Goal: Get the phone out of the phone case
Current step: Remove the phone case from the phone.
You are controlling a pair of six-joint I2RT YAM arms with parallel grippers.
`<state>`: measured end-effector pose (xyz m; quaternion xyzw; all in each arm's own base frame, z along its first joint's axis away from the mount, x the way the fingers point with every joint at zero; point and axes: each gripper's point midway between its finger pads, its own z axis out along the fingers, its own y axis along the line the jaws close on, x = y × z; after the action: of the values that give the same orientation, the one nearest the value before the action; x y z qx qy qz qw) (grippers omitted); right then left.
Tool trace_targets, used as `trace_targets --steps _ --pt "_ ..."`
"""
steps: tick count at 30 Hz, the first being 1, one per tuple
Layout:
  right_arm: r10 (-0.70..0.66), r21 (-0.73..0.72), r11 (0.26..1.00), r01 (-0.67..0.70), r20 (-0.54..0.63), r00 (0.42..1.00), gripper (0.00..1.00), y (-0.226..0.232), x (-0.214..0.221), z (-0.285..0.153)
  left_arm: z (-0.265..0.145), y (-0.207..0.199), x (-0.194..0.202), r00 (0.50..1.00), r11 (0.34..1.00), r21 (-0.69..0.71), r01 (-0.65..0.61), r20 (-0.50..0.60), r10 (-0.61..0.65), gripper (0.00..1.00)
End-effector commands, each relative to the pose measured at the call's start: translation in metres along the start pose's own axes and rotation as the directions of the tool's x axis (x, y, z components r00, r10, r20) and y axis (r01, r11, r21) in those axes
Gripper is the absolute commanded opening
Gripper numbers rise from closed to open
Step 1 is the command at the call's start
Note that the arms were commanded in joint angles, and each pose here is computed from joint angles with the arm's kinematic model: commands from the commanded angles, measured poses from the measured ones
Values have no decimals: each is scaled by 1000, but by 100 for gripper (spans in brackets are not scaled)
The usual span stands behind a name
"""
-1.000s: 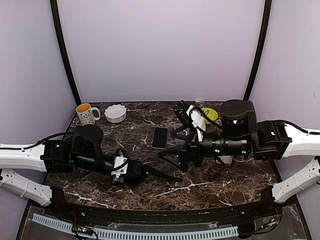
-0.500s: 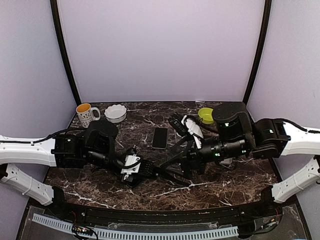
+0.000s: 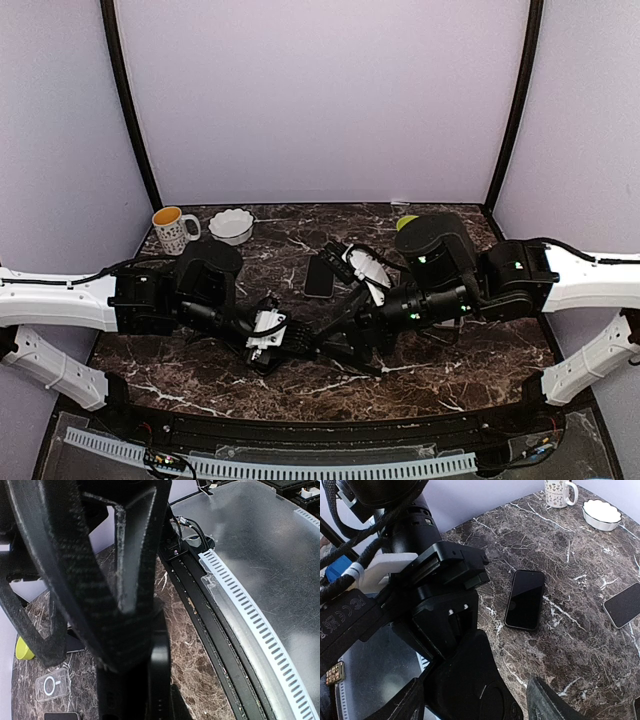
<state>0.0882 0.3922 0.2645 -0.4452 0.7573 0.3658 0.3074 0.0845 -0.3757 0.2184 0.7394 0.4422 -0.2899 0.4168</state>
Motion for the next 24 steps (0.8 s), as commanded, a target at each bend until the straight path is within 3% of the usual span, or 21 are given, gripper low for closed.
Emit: trace_targets --steps 1,9,17,24 --pt "13 28 1000 -14 49 999 67 -3 -19 -2 -11 17 -34 993 997 -47 -55 99 60 0" --pt "18 109 994 -19 4 1000 56 -19 -7 2 -13 18 -36 992 997 -59 -58 108 64 0" --pt "21 -5 1000 -21 -16 1000 43 2 1 4 -13 24 -34 993 993 -98 -62 95 71 0" --pt "0 58 998 4 -62 998 41 -5 15 9 -15 30 -32 994 990 -130 -51 86 63 0"
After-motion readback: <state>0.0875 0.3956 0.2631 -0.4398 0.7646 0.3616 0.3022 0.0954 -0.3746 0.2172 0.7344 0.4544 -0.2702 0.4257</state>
